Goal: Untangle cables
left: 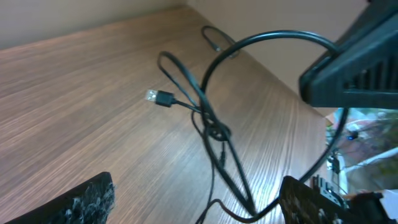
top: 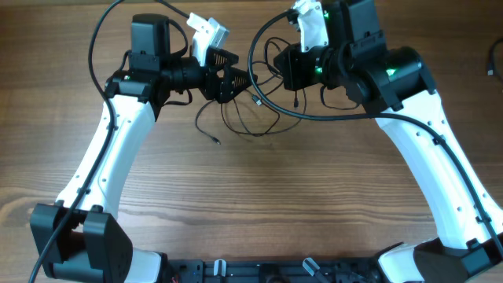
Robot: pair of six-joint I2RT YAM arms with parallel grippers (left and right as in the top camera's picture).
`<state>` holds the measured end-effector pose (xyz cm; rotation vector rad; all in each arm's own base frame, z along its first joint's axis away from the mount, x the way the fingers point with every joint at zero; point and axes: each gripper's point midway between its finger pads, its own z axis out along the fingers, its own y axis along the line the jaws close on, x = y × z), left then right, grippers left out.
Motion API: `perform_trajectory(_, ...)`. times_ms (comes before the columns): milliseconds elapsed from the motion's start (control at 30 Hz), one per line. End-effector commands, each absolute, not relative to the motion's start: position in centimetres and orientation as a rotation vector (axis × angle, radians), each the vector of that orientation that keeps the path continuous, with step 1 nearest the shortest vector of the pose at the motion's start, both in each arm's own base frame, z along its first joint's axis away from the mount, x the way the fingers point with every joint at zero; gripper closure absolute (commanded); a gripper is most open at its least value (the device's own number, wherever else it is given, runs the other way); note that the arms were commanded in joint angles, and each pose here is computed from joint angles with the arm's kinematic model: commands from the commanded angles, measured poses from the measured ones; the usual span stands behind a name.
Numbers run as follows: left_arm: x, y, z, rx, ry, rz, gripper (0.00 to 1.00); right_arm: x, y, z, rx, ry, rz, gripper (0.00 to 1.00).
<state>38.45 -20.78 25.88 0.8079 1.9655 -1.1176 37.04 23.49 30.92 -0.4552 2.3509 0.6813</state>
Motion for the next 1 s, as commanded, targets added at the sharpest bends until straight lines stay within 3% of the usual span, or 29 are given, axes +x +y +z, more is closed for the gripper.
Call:
perform_trajectory(0, 37.9, -21.5, 26.4, 0.839, 1.933, -1.174, 0.15, 36.9, 24.0, 31.8, -0.485, 2.319, 0.709, 0.96)
perform_trajectory(133, 37.9, -21.6, 26.5, 0.842, 1.929, -1.173, 0.16, 36.9, 24.0, 31.8, -0.484, 2.319, 0.710, 0.96)
perform_trajectory(467, 37.0, -23.9, 26.9, 0.915, 1.884, -1.184, 0.30, 37.0, 24.0, 31.9, -0.483, 2.313, 0.712, 0.96)
perform_trajectory(600, 37.7, -23.8, 26.5, 0.898, 1.902, -1.125, 0.87, 37.0, 24.0, 31.9, -0.478, 2.315, 0.713, 0.96)
perform_trajectory(667, 37.8, -23.7, 26.5, 0.896, 1.904, -1.120, 0.96, 37.0, 24.0, 31.9, -0.477, 2.315, 0.713, 0.96)
perform_trajectory(833, 39.4, -22.7, 25.5, 0.832, 1.968, -0.993, 0.96, 37.1, 23.7, 31.8, -0.460, 2.322, 0.691, 0.96)
perform_trajectory(967, 41.2, -20.1, 25.4, 0.749, 1.997, -0.877, 0.96, 38.7, 19.7, 30.2, -0.268, 2.390, 0.405, 0.96)
